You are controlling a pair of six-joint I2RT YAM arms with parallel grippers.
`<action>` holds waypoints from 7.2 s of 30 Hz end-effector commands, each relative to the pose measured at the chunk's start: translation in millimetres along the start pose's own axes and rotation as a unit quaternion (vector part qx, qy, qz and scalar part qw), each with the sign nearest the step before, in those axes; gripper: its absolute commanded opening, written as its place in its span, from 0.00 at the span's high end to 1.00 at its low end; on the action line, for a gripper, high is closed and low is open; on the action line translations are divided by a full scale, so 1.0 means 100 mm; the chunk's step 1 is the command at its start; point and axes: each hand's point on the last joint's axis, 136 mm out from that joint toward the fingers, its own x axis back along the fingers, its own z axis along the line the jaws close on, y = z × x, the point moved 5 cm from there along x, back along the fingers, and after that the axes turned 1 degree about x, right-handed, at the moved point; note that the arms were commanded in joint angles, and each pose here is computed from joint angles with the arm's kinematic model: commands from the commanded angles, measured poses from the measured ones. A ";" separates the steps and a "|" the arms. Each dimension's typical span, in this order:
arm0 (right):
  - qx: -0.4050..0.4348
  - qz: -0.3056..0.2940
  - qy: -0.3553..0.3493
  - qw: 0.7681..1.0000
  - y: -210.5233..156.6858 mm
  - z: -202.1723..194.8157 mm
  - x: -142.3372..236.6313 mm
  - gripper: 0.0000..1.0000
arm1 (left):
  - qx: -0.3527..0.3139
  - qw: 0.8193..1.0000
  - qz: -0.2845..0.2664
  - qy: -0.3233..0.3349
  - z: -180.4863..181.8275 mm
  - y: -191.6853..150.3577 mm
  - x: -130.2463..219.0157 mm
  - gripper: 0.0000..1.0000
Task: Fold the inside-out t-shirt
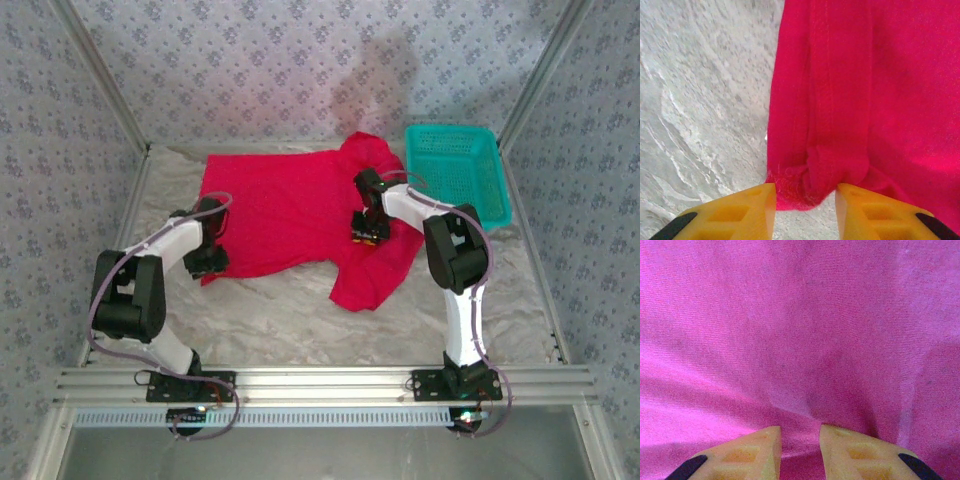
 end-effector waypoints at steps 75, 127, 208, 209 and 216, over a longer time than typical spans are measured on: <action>-0.033 0.011 -0.043 0.998 0.19 -0.24 -0.08 0.85 | -0.364 0.931 -0.017 0.010 -0.42 -0.25 0.51 0.55; -0.045 0.012 -0.024 0.999 0.24 -0.35 0.03 0.84 | -0.395 0.914 -0.082 0.044 -0.15 0.04 0.02 0.79; -0.091 -0.023 0.034 0.995 -1.84 -1.00 1.43 1.00 | 0.114 0.948 -0.174 -0.242 0.81 -0.45 1.38 0.91; -0.093 -0.025 0.039 0.995 -1.83 -1.00 1.46 1.00 | 0.114 0.947 -0.164 -0.250 0.78 -0.48 1.34 0.92; -0.094 -0.064 0.081 0.990 -1.37 -0.78 1.68 1.00 | 0.116 0.951 -0.102 -0.266 0.67 -0.53 1.10 0.96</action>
